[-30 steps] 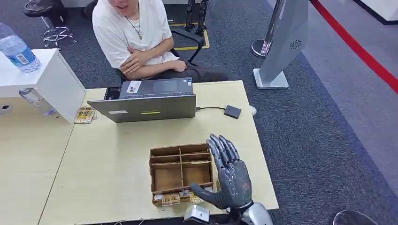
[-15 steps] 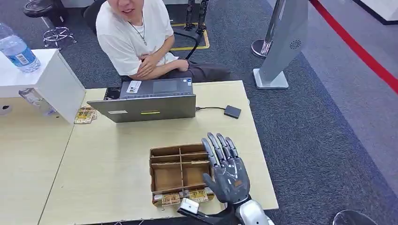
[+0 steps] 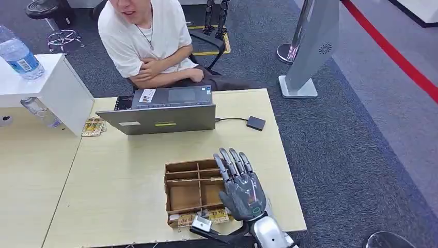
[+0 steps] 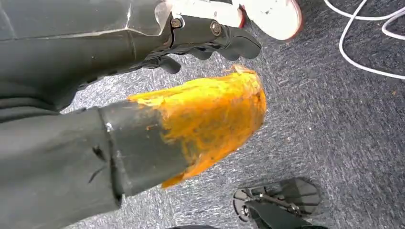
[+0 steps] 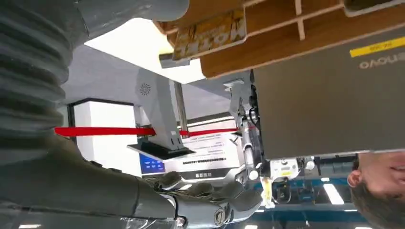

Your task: Pass the card to the sensor for recognition and then transmit it.

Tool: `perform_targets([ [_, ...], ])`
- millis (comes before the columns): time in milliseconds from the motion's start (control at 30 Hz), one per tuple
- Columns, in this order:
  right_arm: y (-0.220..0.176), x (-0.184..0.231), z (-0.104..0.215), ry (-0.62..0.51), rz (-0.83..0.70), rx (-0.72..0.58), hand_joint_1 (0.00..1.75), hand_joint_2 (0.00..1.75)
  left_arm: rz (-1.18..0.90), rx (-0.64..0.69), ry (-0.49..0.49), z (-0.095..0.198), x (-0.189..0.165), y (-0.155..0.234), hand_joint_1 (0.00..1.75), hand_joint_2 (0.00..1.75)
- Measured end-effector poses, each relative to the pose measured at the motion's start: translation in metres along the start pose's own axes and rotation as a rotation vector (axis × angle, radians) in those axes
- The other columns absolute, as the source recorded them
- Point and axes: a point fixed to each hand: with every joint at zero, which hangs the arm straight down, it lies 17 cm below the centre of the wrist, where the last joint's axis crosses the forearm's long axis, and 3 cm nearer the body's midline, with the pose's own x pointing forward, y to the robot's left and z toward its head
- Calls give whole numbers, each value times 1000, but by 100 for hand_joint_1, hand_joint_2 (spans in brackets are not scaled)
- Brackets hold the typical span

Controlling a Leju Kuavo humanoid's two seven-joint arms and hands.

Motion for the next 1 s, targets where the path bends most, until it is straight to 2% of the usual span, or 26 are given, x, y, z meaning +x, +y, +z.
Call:
perform_targets([
  [733,31,-8,5,26,-26,94,3,175,-9,-8,-4,0,1,-1,0,0],
  [800,31,-9,4,28,-28,96,10,175,-10,-8,-5,0,1,-2,0,0],
  [900,31,-10,3,32,-31,95,33,175,-11,-9,-5,0,1,-2,0,0],
  [967,31,-12,1,37,-35,93,33,175,-11,-9,-5,0,1,-2,0,0],
  [1000,30,-12,1,37,-35,92,45,175,-11,-9,-5,0,1,-2,0,0],
])
